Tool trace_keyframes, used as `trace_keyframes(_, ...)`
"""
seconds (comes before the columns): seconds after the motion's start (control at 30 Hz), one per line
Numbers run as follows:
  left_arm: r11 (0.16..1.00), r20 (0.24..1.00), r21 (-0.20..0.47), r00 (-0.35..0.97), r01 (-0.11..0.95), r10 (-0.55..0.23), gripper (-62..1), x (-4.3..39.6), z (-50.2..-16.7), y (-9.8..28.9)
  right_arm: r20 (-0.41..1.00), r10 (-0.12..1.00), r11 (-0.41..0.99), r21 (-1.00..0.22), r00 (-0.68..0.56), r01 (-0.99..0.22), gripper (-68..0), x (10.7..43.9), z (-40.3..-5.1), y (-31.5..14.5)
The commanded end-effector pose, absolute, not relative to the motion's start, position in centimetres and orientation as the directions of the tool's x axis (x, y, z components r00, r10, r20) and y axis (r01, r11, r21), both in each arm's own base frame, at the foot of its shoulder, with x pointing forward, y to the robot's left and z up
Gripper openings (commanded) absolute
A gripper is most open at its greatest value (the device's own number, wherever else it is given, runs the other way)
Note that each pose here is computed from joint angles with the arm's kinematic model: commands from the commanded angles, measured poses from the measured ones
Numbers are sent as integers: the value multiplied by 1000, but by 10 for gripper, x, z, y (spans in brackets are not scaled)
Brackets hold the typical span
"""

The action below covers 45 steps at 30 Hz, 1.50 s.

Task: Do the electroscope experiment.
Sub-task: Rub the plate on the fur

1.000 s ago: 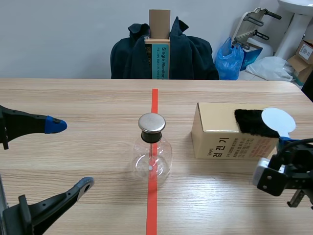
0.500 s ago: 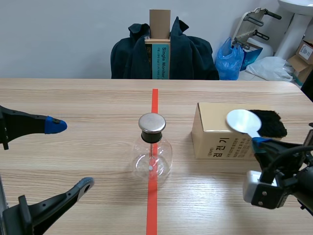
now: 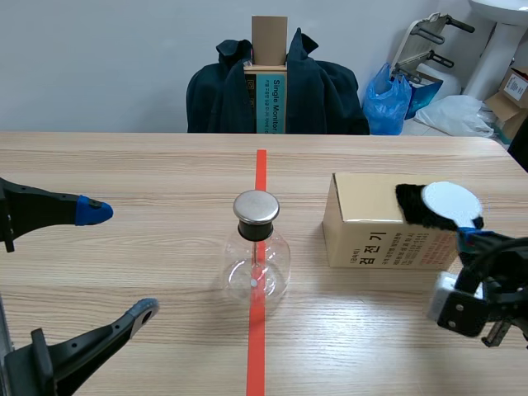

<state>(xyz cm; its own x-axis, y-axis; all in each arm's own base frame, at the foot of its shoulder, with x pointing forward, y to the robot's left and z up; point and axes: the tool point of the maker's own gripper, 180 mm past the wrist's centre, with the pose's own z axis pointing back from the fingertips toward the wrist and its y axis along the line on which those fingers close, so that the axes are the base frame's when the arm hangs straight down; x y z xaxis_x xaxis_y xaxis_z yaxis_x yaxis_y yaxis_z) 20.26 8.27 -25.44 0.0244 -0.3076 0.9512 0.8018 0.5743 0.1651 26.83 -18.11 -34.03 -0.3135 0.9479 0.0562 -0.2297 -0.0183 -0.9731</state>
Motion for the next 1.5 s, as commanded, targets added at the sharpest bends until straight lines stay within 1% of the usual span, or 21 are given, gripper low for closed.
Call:
trace_keyframes(0.0, 582, 960, 159, 14, 798, -281, 14, 204, -248, 80, 61, 903, -35, -976, -426, -214, -669, 264, -335, -163)
trace_keyframes(0.03, 582, 960, 159, 14, 798, -281, 14, 204, -248, 80, 63, 899, -34, -976, -433, -213, -669, 264, -335, -161)
trace_keyframes(0.07, 582, 960, 159, 14, 798, -281, 14, 204, -248, 80, 59, 916, -30, -976, -396, -214, -669, 266, -335, -167)
trace_keyframes(0.13, 582, 960, 159, 14, 798, -281, 14, 204, -248, 80, 29, 969, -25, -976, -244, -216, -669, 275, -337, -195)
trace_keyframes(0.17, 582, 960, 159, 14, 798, -281, 14, 204, -248, 80, 16, 982, -26, -976, -189, -216, -669, 277, -337, -205)
trace_keyframes(0.2, 582, 960, 159, 14, 798, -281, 14, 204, -248, 80, 8, 984, -31, -976, -178, -216, -669, 278, -337, -208)
trace_keyframes(0.23, 582, 959, 159, 14, 798, -282, 14, 204, -249, 80, 9, 975, -41, -976, -222, -216, -669, 277, -337, -202)
trace_keyframes(0.3, 582, 960, 159, 14, 798, -281, 14, 204, -248, 80, 34, 923, -52, -976, -383, -214, -669, 269, -335, -175)
trace_keyframes(0.33, 582, 960, 159, 14, 798, -281, 14, 204, -248, 80, 44, 901, -52, -976, -431, -209, -669, 265, -333, -166)
trace_keyframes(0.37, 582, 959, 159, 14, 798, -282, 14, 204, -249, 80, 46, 901, -50, -977, -432, -208, -669, 265, -333, -165)
trace_keyframes(0.4, 582, 959, 159, 14, 798, -282, 14, 204, -249, 80, 44, 920, -41, -978, -389, -206, -669, 269, -333, -172)
trace_keyframes(0.47, 582, 960, 159, 14, 798, -281, 14, 204, -248, 80, 23, 965, -33, -978, -260, -208, -669, 276, -334, -196)
trace_keyframes(0.5, 582, 959, 159, 14, 798, -282, 14, 204, -249, 80, 15, 975, -33, -978, -223, -208, -669, 278, -334, -203)
trace_keyframes(0.57, 582, 959, 159, 14, 798, -282, 14, 204, -249, 80, 16, 973, -33, -978, -229, -208, -669, 278, -334, -202)
trace_keyframes(0.67, 582, 959, 159, 14, 798, -282, 14, 204, -249, 80, 35, 949, -33, -978, -315, -208, -669, 273, -334, -186)
trace_keyframes(0.7, 582, 959, 159, 14, 798, -282, 14, 204, -249, 80, 37, 944, -33, -978, -326, -208, -669, 272, -334, -184)
trace_keyframes(1.0, 582, 959, 159, 16, 798, -284, 14, 204, -249, 80, 41, 947, -28, -978, -319, -207, -669, 273, -333, -185)
trace_keyframes(1.07, 582, 958, 159, 19, 798, -287, 14, 204, -250, 80, 48, 949, -18, -978, -312, -206, -669, 272, -332, -187)
trace_keyframes(1.27, 582, 951, 159, 35, 798, -307, 14, 204, -254, 82, 47, 975, -3, -975, -219, -221, -669, 261, -335, -216)
trace_keyframes(1.37, 582, 951, 159, 34, 798, -307, 14, 204, -254, 82, 49, 981, 12, -981, -189, -195, -669, 261, -324, -228)
trace_keyframes(1.47, 582, 951, 159, 34, 798, -307, 14, 204, -254, 82, 21, 987, -3, -988, -158, -151, -669, 263, -307, -242)
